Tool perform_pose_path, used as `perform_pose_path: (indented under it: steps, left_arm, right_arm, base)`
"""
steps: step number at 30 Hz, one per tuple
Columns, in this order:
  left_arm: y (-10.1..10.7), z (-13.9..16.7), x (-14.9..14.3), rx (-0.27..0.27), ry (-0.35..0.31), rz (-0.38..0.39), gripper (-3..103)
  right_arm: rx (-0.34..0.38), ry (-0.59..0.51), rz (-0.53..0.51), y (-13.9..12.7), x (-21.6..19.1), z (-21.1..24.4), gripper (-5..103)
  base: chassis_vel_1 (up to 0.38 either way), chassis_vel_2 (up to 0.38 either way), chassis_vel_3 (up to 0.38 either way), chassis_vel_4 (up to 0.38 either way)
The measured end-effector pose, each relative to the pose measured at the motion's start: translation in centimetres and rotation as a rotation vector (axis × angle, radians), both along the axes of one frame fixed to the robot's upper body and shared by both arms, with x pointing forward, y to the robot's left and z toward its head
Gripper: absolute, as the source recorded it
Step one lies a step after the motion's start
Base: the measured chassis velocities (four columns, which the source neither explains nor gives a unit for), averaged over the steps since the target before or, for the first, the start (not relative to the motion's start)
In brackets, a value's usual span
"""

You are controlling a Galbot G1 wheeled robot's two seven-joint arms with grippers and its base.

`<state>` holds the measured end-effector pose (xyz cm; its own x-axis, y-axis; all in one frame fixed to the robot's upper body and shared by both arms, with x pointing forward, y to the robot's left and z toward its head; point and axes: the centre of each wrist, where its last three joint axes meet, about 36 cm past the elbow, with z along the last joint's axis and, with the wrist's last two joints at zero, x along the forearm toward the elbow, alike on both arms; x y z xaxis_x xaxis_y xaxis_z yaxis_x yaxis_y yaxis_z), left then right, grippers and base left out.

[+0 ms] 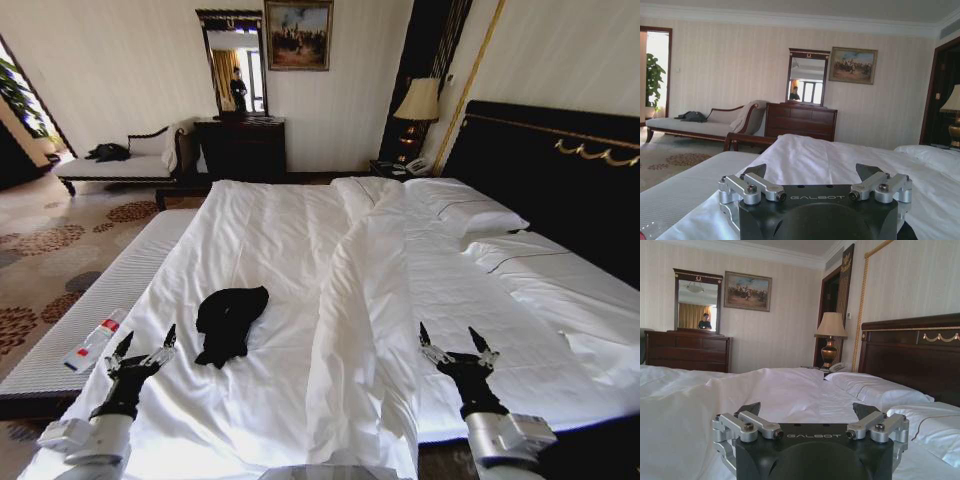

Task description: Fold the clothes on the bed.

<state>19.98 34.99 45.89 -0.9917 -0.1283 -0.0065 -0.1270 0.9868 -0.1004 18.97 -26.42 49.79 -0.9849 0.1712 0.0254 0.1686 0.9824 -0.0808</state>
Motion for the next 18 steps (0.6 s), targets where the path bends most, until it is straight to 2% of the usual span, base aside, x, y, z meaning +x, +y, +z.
perform_pose_path:
  steps: [11,18]
  left_arm:
    - [-0.48,0.45,0.16,0.013,-0.014,-0.016,100]
    - [-0.32,0.19,0.17,0.016,-0.008,-0.012,100]
  right_arm:
    - [-0.015,-0.013,-0.002,-0.50,0.30,0.22,100]
    - [0.002,0.015,-0.009,-0.43,0.20,0.13,100]
  base:
    - [0.045,0.021,-0.044,-0.016]
    - [0.212,0.111,-0.223,-0.119]
